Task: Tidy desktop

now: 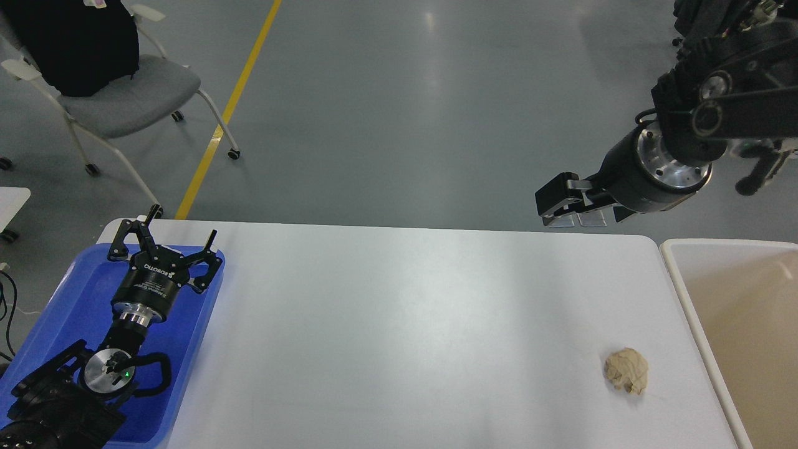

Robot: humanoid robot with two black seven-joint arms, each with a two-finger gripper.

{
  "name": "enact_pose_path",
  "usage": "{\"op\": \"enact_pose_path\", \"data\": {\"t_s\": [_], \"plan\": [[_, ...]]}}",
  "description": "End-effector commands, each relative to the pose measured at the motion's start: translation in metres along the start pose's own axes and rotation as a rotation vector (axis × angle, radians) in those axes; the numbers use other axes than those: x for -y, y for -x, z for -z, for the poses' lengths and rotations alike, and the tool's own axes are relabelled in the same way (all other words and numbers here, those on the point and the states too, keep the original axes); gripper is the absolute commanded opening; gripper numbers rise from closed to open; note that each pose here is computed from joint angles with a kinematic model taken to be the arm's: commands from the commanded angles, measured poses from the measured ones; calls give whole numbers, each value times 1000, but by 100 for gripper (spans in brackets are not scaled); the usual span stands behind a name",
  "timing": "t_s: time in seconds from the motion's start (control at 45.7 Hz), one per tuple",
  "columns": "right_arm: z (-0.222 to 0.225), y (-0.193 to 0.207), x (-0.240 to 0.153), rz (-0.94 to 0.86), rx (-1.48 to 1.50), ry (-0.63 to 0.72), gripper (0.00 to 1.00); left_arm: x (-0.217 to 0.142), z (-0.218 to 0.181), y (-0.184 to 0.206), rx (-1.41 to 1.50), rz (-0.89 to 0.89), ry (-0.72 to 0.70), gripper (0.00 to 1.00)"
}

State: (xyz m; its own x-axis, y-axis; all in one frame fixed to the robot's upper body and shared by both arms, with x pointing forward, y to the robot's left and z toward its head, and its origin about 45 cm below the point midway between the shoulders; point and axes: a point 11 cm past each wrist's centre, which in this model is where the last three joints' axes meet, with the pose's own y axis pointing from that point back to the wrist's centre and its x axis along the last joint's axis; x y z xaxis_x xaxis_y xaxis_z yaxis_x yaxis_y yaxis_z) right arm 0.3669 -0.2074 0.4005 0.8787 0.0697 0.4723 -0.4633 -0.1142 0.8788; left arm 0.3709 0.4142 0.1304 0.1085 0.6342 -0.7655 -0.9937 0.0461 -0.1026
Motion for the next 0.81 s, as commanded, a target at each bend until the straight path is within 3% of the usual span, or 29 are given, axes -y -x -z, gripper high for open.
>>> {"op": "enact_pose_path", "data": {"t_s": [0.0, 0.285, 0.569, 0.788], "plan": [[19, 12, -21, 144, -145, 31, 99, 0, 0, 0, 1, 0, 0, 99], [27, 7, -63, 200, -238, 91, 99, 0, 0, 0, -1, 1, 0, 99], [-15, -9, -80, 144, -133, 200, 99, 0, 0, 0, -1, 1, 0, 99], [-49, -6, -88, 138, 72, 210, 99, -1, 0, 0, 0, 0, 1, 99]]}}
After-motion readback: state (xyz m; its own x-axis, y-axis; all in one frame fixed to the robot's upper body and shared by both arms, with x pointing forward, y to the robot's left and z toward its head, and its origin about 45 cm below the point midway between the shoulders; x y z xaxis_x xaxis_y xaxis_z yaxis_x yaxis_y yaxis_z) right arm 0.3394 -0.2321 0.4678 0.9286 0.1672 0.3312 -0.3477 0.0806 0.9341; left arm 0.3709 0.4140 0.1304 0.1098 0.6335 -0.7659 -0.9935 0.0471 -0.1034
